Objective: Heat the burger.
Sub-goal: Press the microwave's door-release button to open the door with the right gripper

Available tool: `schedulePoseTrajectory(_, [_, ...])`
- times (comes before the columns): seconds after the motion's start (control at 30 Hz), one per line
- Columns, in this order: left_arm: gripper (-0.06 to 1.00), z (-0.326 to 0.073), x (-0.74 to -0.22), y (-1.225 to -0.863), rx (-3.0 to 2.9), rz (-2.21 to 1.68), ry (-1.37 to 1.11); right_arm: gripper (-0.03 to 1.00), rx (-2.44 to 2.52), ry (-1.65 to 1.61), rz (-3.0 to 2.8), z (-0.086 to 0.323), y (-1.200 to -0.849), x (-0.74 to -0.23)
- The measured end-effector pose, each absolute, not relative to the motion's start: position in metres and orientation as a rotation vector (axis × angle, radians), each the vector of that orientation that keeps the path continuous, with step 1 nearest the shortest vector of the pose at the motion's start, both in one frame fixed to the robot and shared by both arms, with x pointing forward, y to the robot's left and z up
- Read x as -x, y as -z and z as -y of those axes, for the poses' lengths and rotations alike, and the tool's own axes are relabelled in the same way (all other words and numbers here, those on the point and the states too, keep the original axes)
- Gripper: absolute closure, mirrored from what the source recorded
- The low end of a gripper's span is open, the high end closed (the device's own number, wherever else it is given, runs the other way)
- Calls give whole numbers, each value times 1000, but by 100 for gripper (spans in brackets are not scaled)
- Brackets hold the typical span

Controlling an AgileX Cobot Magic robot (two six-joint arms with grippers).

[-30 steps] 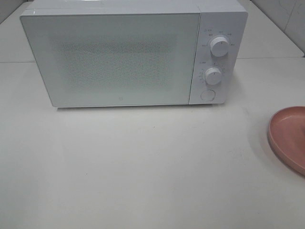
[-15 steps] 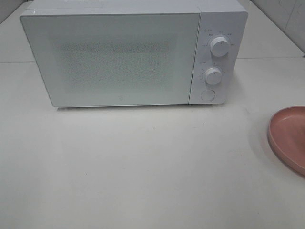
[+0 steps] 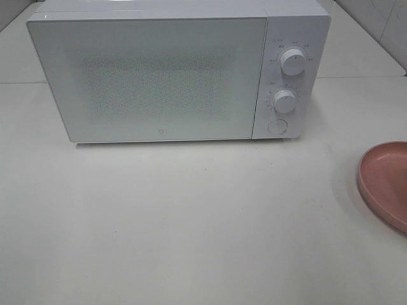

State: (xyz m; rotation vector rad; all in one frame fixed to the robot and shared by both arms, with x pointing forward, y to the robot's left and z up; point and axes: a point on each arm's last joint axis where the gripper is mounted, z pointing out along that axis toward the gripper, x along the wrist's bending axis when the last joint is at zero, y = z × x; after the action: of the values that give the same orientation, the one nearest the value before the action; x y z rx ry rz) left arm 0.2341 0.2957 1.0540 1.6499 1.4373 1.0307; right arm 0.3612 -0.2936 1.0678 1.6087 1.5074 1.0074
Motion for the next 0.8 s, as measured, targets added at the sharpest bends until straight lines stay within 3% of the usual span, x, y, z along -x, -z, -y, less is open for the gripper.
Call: schedulePoseTrajectory(0.8, [-5, -296, -234, -1054, -1650, -1437, -1031, 24, -1523, -1120, -1508, 280, -1037, -449])
